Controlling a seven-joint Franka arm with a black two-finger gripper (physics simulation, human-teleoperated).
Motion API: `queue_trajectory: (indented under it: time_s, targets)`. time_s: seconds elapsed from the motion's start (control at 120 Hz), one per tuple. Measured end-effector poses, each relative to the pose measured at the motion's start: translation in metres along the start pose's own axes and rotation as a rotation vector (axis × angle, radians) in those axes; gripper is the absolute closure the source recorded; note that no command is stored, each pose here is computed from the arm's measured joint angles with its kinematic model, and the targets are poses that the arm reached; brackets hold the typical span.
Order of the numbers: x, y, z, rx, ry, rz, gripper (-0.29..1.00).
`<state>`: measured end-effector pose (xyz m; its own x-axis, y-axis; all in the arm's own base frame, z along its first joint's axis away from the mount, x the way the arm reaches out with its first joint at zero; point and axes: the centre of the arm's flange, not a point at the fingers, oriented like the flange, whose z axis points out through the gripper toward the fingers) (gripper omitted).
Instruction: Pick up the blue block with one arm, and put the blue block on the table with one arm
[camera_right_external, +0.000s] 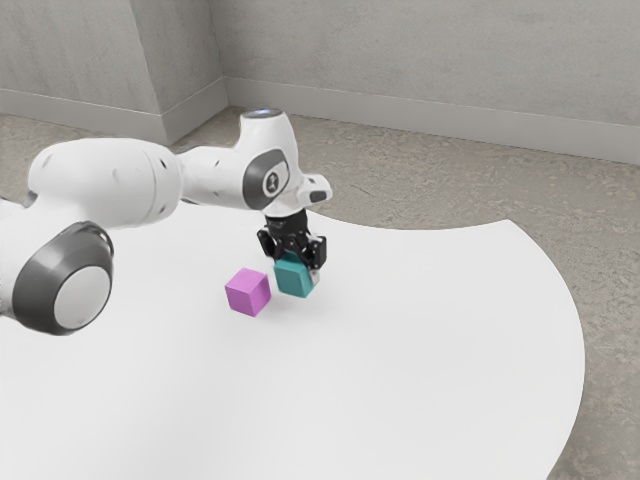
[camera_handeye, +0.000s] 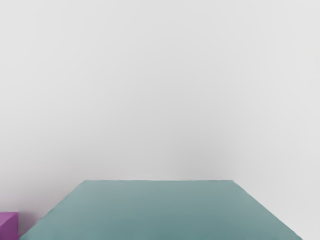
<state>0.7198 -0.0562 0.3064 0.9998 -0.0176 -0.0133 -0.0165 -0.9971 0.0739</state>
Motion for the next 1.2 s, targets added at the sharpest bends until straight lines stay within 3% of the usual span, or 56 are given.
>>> queue_trajectory:
  time_s: [0.183,0.383,0.642,0.767,1.0,1.2]
  targets:
    - [0.000,0.012,0.025,0.000,-0.030,0.010,0.29]
    - [0.002,0.012,0.034,0.002,-0.023,0.006,0.12]
    - [0.019,0.019,-0.017,0.003,0.074,0.023,0.04]
    - [0.010,0.020,-0.066,0.010,0.074,0.035,0.02]
    - [-0.035,0.042,-0.241,0.173,0.103,0.125,0.01]
    - [-0.056,0.027,-0.230,0.253,-0.042,0.102,0.00]
